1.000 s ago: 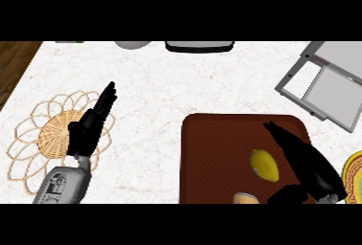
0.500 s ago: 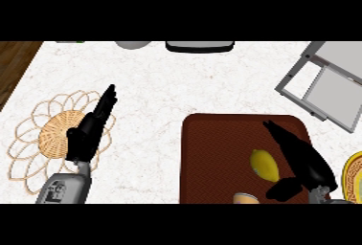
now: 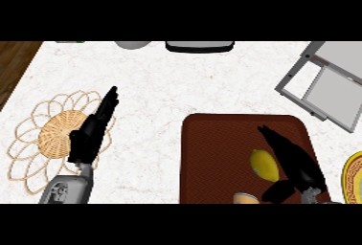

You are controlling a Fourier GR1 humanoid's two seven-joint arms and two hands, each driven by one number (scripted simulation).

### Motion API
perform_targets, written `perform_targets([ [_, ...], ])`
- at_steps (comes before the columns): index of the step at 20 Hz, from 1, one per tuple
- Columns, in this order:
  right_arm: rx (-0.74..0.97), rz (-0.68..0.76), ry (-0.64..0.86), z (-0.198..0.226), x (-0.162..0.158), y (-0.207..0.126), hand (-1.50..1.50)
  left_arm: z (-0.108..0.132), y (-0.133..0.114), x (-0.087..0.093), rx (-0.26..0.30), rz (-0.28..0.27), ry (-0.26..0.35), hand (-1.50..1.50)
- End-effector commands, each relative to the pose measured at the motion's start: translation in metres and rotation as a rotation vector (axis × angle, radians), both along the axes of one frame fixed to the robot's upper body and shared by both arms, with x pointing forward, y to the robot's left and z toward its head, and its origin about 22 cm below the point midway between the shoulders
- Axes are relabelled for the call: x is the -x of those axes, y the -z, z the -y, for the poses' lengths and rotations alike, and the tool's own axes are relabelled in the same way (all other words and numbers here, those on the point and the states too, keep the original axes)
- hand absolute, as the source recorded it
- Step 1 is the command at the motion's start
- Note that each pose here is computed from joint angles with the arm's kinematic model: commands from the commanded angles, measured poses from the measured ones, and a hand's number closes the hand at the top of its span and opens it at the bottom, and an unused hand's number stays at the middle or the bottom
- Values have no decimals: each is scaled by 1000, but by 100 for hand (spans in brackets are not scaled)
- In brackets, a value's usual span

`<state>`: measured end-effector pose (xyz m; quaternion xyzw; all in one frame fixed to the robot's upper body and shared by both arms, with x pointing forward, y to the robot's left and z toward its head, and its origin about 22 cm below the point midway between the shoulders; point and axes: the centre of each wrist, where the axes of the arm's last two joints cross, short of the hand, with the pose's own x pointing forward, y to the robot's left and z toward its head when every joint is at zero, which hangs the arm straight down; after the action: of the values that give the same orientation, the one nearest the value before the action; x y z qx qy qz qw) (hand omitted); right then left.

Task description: Pick the lemon from the tray and place it in the tiered shelf

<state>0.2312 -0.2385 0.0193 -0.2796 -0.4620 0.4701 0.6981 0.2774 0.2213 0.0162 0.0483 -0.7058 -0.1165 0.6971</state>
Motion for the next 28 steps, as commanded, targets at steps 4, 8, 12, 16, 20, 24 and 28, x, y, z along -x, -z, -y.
perform_targets([
  [4,65,-47,-88,-17,2,24,150,-5,10,-13,-1,10,2,0],
  [8,101,16,-134,-15,21,21,150,-9,-2,-5,-9,21,-13,0],
  [12,80,53,-218,26,12,10,150,6,14,11,8,13,-6,0],
  [16,49,35,-584,92,48,-4,150,-12,10,8,-12,-12,-35,0],
  [20,51,71,-739,158,56,-31,150,-13,3,3,16,-2,-49,0],
  [24,-85,156,-735,221,82,-43,150,-12,-4,2,-11,0,-40,0],
  [28,-387,241,-674,247,85,-55,150,-10,0,-9,-7,8,-47,0],
])
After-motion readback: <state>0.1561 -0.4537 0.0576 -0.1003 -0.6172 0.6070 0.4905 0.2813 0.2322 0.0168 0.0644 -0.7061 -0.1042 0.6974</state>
